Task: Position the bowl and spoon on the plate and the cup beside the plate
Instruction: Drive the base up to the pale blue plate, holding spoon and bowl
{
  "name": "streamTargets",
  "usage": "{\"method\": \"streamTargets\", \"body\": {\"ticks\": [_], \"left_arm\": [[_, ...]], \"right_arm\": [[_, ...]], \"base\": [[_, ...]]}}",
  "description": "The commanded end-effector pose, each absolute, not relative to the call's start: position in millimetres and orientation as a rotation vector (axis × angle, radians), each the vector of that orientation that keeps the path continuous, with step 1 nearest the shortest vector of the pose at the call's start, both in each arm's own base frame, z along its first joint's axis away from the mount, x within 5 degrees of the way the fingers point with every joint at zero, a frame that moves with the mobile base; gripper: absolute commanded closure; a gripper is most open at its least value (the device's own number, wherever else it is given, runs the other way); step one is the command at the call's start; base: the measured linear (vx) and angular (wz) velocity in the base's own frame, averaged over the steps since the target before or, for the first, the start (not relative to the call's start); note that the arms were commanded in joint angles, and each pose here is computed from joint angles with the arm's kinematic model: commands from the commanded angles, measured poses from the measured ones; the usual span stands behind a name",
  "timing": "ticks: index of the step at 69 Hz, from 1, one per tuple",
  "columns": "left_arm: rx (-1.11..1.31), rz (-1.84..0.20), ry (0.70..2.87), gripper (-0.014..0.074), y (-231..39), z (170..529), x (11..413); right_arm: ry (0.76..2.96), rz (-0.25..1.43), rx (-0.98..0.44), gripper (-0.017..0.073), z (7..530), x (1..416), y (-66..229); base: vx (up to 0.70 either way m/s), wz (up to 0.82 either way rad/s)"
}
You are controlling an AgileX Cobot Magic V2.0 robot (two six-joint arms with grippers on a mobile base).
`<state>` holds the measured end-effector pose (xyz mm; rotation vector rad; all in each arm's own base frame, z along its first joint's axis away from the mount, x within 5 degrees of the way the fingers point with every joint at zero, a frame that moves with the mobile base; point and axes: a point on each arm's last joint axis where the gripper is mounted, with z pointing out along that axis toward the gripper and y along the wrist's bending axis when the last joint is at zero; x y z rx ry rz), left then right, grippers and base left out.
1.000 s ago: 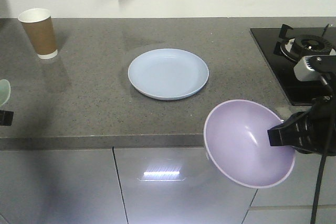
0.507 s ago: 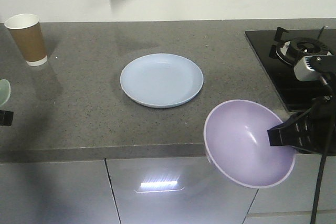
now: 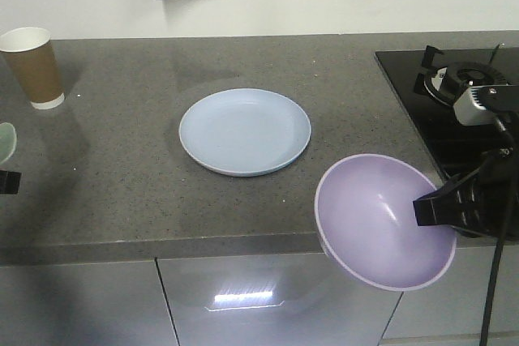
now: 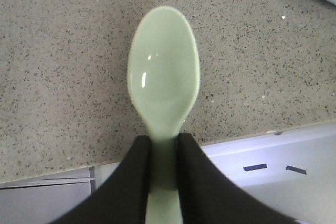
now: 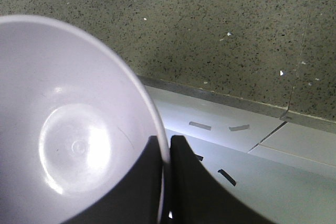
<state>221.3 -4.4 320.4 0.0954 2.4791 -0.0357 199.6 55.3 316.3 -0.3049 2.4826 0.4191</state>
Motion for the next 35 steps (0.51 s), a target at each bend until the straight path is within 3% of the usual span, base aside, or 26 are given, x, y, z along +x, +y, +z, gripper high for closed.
{"method": "streamTargets", "body": {"ticks": [1, 35], "left_arm": [[0.082, -0.043, 2.381, 0.0538, -4.7, 335.9, 222.3], [0.082, -0.043, 2.381, 0.0538, -4.7, 335.9, 222.3]], "right_arm": [[2.395, 0.429, -0.285, 0.056, 331.2, 200.5, 55.5], [2.395, 0.429, -0.285, 0.056, 331.2, 200.5, 55.5]], "base": [[0.03, -0.01], [0.03, 0.01]]}}
